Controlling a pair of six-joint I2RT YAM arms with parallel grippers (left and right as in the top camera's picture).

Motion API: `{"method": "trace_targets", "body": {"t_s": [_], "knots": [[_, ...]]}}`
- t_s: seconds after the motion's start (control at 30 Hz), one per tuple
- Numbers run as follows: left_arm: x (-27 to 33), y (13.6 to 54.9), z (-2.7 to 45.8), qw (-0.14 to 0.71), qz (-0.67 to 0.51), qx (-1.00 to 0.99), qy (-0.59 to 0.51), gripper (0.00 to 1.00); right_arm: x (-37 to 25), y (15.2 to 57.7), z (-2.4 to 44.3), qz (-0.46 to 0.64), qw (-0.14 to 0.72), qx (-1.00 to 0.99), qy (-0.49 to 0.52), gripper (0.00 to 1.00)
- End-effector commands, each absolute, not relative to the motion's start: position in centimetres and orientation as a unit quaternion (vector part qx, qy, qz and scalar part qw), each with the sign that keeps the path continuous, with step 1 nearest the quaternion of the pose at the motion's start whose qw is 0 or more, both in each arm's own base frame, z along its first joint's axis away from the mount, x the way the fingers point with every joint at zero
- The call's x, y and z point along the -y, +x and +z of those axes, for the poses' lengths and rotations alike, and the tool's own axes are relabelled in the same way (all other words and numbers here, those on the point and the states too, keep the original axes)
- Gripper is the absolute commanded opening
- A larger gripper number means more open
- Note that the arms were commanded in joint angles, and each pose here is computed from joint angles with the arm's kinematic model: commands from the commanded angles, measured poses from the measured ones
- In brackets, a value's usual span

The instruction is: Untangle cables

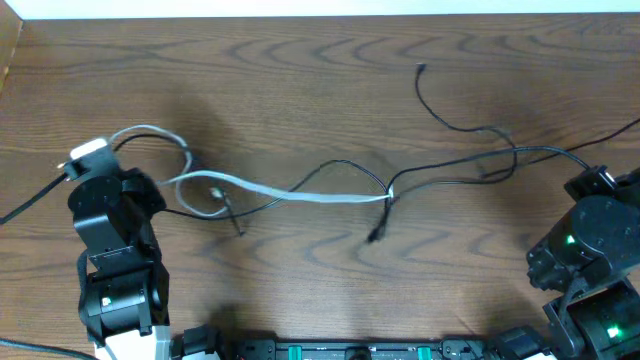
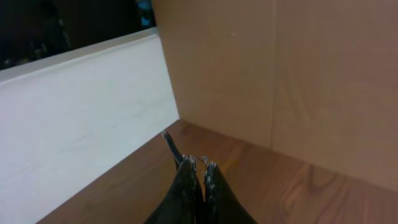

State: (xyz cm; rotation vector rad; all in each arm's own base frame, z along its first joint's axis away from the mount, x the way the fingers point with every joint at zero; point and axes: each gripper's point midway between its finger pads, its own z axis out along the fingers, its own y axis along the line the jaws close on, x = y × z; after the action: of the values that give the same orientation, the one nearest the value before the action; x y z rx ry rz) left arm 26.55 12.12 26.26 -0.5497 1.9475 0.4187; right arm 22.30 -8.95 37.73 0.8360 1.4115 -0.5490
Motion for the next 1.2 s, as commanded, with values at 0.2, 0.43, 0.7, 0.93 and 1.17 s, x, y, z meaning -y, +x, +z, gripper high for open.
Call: {"method": "trace_targets", "body": {"t_s": [0.2, 0.43, 0.7, 0.93, 1.17], "knots": [[-18.0, 20.2, 28.1, 0.493, 0.315, -0.686, -0.433, 0.07, 10.8, 21.1, 38.1, -0.274, 0.638, -0.6, 0.397, 0.01], [-17.4, 21.2, 27.4, 0.497, 0.277, -0.702, -0.427, 0.07, 10.6, 21.6, 38.0, -0.258, 0.642, -0.606, 0.392, 0.01], [-15.4, 23.4, 26.5, 0.507, 0.203, -0.74, -0.393, 0.08, 5.0, 26.9, 37.0, -0.099, 0.665, -0.69, 0.268, 0.01], [-14.3, 24.3, 26.1, 0.506, 0.171, -0.761, -0.368, 0.07, -5.4, 31.2, 31.9, 0.129, 0.582, -0.793, 0.122, 0.01], [-14.0, 24.5, 26.0, 0.505, 0.167, -0.768, -0.357, 0.07, -9.3, 31.0, 19.2, 0.163, 0.344, -0.916, 0.123, 0.01]]}}
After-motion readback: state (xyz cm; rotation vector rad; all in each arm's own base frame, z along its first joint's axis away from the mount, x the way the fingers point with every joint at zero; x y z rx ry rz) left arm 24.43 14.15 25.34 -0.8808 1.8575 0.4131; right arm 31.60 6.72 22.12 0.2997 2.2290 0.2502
